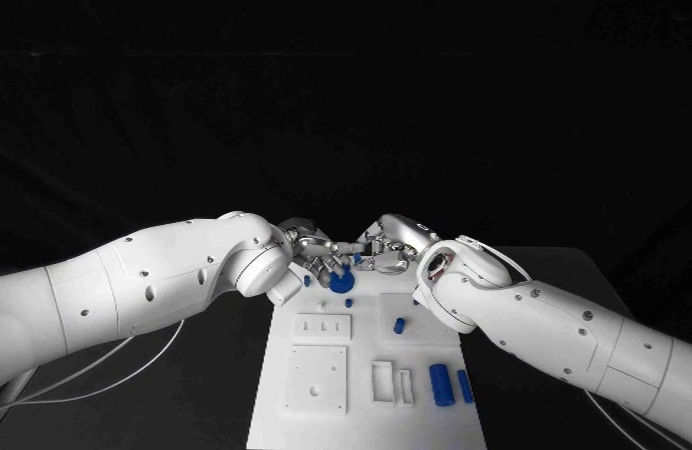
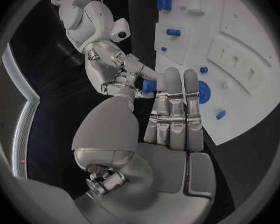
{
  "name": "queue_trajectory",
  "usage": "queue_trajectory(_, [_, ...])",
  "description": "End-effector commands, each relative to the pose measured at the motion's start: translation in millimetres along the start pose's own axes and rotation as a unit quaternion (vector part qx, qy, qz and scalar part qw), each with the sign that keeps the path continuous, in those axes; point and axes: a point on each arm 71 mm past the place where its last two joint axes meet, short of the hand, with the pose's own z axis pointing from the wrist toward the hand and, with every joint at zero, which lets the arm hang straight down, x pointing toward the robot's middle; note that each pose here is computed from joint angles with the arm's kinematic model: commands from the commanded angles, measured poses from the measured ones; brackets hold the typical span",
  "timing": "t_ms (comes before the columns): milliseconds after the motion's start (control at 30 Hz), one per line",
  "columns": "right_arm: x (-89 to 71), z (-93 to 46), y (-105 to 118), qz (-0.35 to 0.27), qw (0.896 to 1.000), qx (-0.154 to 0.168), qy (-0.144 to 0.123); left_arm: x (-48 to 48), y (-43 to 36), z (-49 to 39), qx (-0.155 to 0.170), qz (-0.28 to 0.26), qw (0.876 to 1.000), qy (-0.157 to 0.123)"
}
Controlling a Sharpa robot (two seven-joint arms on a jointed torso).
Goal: Assemble the parts on the task board
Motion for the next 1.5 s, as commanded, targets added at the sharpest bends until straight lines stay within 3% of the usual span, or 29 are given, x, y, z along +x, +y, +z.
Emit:
queue_trajectory(33, [0.7,1.0,2.8,-0.012,1.0,0.002,-0.003,4.8,-1.7,0.6,-0.008,0.02,1.0,0.016])
queue_trajectory(600, [7.6,3.6,10.7,-0.016,1.0,-0.006,0.011,8.5,-4.3,-0.5,0.001,0.024,1.0,0.016])
queue_trajectory(1000, [13.4,3.1,10.7,-0.02,1.0,-0.006,0.024,4.2,-4.7,-1.1,0.011,0.01,1.0,-0.006])
queue_trajectory(1500, [14.2,2.7,12.0,-0.019,0.999,-0.008,0.025,3.6,-5.6,1.6,0.007,0.008,1.0,-0.01])
